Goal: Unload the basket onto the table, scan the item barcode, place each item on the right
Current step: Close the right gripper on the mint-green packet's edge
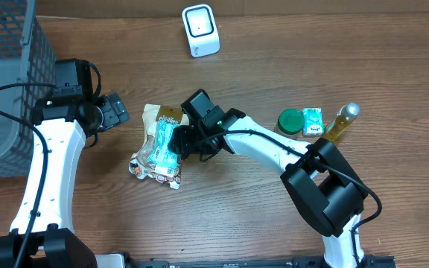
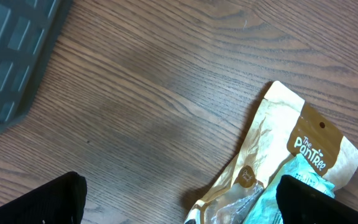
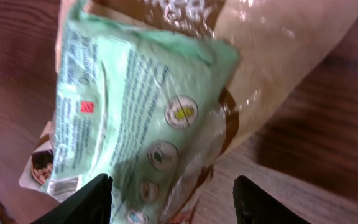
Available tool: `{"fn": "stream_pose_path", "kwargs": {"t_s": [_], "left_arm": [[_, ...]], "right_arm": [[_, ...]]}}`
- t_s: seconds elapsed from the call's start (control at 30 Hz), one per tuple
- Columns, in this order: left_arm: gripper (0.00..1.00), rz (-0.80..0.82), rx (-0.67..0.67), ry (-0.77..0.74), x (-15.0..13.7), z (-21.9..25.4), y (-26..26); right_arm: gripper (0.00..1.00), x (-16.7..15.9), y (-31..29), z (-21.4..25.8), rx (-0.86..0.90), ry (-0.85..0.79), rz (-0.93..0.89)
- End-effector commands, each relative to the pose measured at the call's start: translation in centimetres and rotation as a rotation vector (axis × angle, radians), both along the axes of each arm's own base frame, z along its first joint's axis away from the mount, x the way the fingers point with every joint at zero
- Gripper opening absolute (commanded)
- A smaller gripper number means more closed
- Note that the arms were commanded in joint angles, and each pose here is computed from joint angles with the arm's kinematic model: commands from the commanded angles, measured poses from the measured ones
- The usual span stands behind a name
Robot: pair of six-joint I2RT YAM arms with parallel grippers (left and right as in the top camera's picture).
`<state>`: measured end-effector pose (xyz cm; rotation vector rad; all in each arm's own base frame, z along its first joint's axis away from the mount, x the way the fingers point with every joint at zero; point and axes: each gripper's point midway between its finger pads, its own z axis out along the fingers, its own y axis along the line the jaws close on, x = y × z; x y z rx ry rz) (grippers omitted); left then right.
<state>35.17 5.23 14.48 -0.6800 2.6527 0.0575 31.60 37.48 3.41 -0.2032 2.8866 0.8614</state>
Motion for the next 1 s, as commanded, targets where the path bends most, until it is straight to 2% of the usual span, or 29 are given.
{"fn": "stream_pose_path", "kwargs": {"t_s": [0.0,0.13,0.17,0.53,0.63,0.8,0.97], "left_arm": [[0.99,-0.011,0.014,-0.019,0.2,0.7,0.1],[1.0,-0.011,0.014,-0.019,0.2,0.7,0.1],[1.0,-0.011,0.014,-0.02,0.2,0.7,0.1],[0.99,-0.011,0.014,-0.019,0.2,0.7,0.1],[1.0,-0.011,0.014,-0.02,0.2,0.7,0.1],[1.0,-0.011,0.014,-0.019,0.2,0.7,0.1],[1.0,-0.011,0.014,-0.019,0.2,0.7,0.1]], "right_arm": [[0.61,0.5,0.1,1.5,0.014,-0.051,-0.006],[0.59,0.6,0.4,1.6,0.024,-0.061,-0.003],[0.56,0.7,0.4,1.6,0.024,-0.062,-0.003],[0.56,0.7,0.3,-0.6,-0.002,-0.042,-0.006],[0.51,0.9,0.4,-0.5,0.003,-0.048,-0.007],[0.49,1.0,0.4,-0.5,0.002,-0.055,-0.009],[0.28,1.1,0.3,-0.5,-0.004,-0.061,-0.014]]}}
